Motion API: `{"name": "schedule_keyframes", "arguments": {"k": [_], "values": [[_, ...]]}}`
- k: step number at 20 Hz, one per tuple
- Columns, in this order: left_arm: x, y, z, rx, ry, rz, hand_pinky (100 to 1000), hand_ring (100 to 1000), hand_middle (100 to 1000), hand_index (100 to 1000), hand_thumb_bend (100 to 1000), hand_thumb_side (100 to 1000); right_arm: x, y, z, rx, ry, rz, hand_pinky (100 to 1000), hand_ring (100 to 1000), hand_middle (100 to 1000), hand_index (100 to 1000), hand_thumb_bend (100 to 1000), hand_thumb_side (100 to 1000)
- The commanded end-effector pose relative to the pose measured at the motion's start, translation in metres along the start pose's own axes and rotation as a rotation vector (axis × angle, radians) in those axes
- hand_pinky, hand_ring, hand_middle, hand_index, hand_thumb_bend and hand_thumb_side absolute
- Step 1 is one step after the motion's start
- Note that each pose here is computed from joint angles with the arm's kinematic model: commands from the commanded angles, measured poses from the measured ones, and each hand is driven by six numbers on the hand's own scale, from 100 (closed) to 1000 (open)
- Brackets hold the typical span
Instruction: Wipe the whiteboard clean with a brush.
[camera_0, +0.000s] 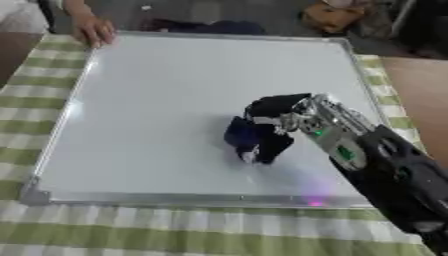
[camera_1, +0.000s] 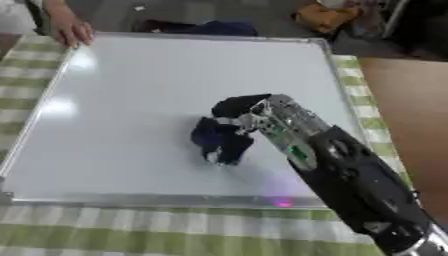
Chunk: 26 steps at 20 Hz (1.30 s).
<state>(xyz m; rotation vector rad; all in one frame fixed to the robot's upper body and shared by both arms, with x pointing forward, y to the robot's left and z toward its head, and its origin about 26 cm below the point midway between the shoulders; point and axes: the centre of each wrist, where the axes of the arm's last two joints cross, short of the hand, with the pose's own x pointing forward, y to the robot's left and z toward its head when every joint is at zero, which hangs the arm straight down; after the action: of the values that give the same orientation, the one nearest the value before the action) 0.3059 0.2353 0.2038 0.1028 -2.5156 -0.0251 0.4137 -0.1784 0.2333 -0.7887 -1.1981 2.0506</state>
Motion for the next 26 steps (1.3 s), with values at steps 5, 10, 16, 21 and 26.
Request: {"name": "schedule_keyframes", "arguments": {"k": [5, 10, 16, 21, 26], "values": [[0.0061, 0.0004, -0.0037, -0.01, -0.025, 0.001, 635, 797, 781, 683, 170, 1000, 0.0055, -0.0124, 0.0058, 0.007, -0.037, 0.09, 572, 683, 432, 636, 100, 595], [0.0062, 0.0005, -0.004, -0.011, -0.026, 0.0, 634, 797, 781, 683, 170, 1000, 0.0048, -0.0089, 0.0046, 0.053, -0.062, 0.151, 606, 723, 476, 504, 100, 614], [0.0063, 0.0003, -0.0042, -0.011, -0.027, 0.002, 634, 797, 781, 683, 170, 1000, 0.0032, -0.008, 0.0049, 0.049, -0.08, 0.178, 616, 729, 506, 189, 234, 682], [0.0063, 0.0002, -0.0042, -0.013, -0.027, 0.002, 634, 797, 781, 683, 170, 1000, 0.0034, -0.0079, 0.0068, 0.039, -0.094, 0.193, 620, 744, 577, 161, 235, 685], [0.0063, 0.0003, -0.0042, -0.013, -0.027, 0.002, 633, 797, 781, 682, 170, 1000, 0.0034, -0.0112, 0.0107, 0.024, -0.09, 0.207, 635, 771, 692, 100, 266, 685]]}}
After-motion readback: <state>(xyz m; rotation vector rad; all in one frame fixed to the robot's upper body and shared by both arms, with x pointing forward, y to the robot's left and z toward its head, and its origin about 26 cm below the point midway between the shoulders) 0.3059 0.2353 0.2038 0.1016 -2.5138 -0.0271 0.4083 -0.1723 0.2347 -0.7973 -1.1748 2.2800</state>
